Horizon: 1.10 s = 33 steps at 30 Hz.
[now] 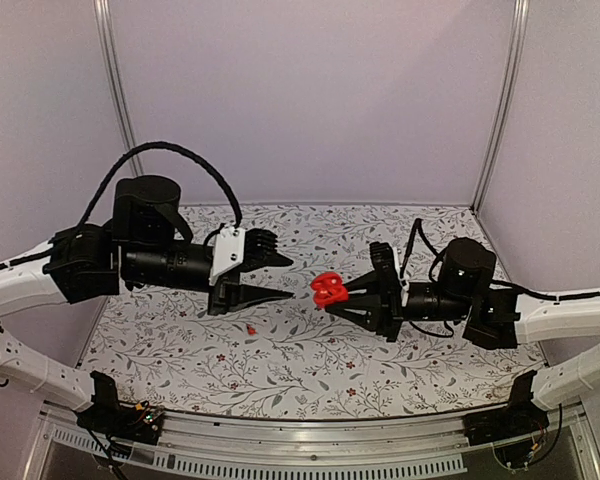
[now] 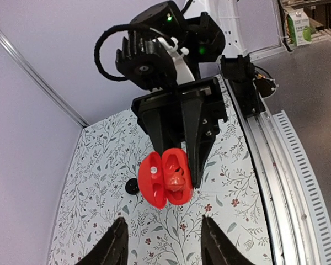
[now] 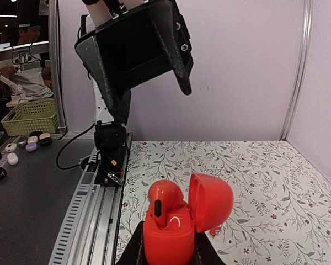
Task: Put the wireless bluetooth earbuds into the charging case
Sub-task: Adjust the right earbud in the right side groove of the charging case.
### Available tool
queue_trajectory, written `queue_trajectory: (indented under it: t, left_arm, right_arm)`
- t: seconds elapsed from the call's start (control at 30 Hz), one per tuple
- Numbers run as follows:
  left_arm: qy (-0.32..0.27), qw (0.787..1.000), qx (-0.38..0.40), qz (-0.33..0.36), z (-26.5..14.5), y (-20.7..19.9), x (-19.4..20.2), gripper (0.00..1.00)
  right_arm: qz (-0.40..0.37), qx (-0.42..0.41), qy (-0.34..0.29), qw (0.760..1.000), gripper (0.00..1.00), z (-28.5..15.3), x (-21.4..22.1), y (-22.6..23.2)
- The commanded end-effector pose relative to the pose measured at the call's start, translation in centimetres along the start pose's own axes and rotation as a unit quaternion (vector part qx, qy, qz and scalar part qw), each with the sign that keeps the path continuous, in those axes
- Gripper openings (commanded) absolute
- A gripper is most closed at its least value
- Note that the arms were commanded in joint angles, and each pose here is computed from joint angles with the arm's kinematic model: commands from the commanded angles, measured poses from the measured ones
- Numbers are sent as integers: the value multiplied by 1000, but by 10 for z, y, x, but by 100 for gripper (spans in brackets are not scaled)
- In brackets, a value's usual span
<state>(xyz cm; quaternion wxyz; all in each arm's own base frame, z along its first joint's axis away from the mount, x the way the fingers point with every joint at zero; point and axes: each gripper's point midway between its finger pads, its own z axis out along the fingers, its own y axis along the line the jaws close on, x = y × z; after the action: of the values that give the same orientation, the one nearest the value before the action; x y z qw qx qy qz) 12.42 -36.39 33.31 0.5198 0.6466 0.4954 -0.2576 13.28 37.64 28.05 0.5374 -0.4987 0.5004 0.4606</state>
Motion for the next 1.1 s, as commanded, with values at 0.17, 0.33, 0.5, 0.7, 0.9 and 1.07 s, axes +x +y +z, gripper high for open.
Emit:
queue_trajectory:
  t: [0.17,0.33,0.5,0.7,0.9,1.07]
  left_arm:
    - [22,995,38,85,13,-25,4,53]
    - [31,993,47,102,21,-32,7,54]
    - [29,992,52,114,24,-36,5,54]
    - [42,989,59,125,33,-43,12,54]
    - [42,989,59,129,36,-45,13,54]
    - [40,989,63,130,40,-48,13,53]
  right_arm:
    - [56,-112,35,991,0,2,3,30]
    - [64,-141,47,987,0,5,7,37]
    - [70,-155,55,984,0,6,12,40]
    - [73,-166,58,982,0,8,13,43]
    - [74,-173,60,980,0,8,14,45]
    - [75,-183,65,978,0,8,17,47]
